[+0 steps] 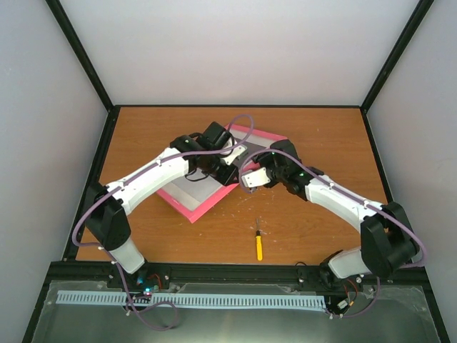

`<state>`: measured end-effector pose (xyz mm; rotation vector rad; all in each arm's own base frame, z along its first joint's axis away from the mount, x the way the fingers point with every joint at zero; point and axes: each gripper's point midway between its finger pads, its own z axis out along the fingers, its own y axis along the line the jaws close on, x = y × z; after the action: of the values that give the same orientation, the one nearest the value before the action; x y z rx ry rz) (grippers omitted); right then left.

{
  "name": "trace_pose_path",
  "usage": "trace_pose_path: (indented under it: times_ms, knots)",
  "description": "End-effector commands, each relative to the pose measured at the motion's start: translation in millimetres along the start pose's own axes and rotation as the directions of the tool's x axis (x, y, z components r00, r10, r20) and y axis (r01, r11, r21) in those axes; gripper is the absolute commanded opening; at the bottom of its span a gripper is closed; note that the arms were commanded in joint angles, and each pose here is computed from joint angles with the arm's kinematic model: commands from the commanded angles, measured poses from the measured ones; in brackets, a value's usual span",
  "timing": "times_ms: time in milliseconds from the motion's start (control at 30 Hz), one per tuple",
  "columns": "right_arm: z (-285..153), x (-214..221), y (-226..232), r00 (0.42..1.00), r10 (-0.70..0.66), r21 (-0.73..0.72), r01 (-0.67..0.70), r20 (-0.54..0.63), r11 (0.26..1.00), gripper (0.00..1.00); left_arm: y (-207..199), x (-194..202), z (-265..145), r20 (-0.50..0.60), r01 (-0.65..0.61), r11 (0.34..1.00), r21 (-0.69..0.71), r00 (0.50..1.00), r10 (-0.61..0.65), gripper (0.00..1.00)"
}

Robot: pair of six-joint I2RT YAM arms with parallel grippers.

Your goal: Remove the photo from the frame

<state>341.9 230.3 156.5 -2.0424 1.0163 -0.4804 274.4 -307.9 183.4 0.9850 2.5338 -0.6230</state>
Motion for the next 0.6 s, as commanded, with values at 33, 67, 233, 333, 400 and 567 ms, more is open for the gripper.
trace_pose_path:
  times_ms: [33,67,233,333,400,567]
  knots:
    - [5.0,-4.8,-26.6,0.99,-0.141,0.069,0.142,-0.017,0.987,0.62,-20.7,-45.0,-50.2,0.2,-0.138,0.99,0.005,0.97,0.134,0.01]
    - [6.1,-5.1,-27.2,0.987,-0.161,0.07,0.162,-0.019,0.984,0.61,-22.0,-44.8,-51.3,0.203,-0.142,0.99,0.01,0.97,0.137,0.01]
    - [8.7,-13.1,-37.1,0.978,-0.209,0.086,0.209,-0.007,0.974,0.46,-25.4,-43.8,-54.8,0.211,-0.154,0.988,0.02,0.967,0.147,0.01]
    - [6.2,-18.1,-41.8,0.977,-0.213,0.088,0.212,0.009,0.973,0.31,-25.3,-43.3,-56.4,0.216,-0.158,0.987,0.017,0.965,0.151,0.01]
    - [4.1,-20.2,-42.4,0.979,-0.205,0.082,0.203,0.02,0.976,0.23,-23.3,-44.9,-60.3,0.225,-0.154,0.988,-0.002,0.963,0.151,0.01]
    - [-8.6,-20.7,-45.8,0.985,-0.169,0.055,0.168,0.029,0.984,0.1,-14.9,-60.0,-92.8,0.291,-0.101,0.99,-0.096,0.949,0.125,0.29]
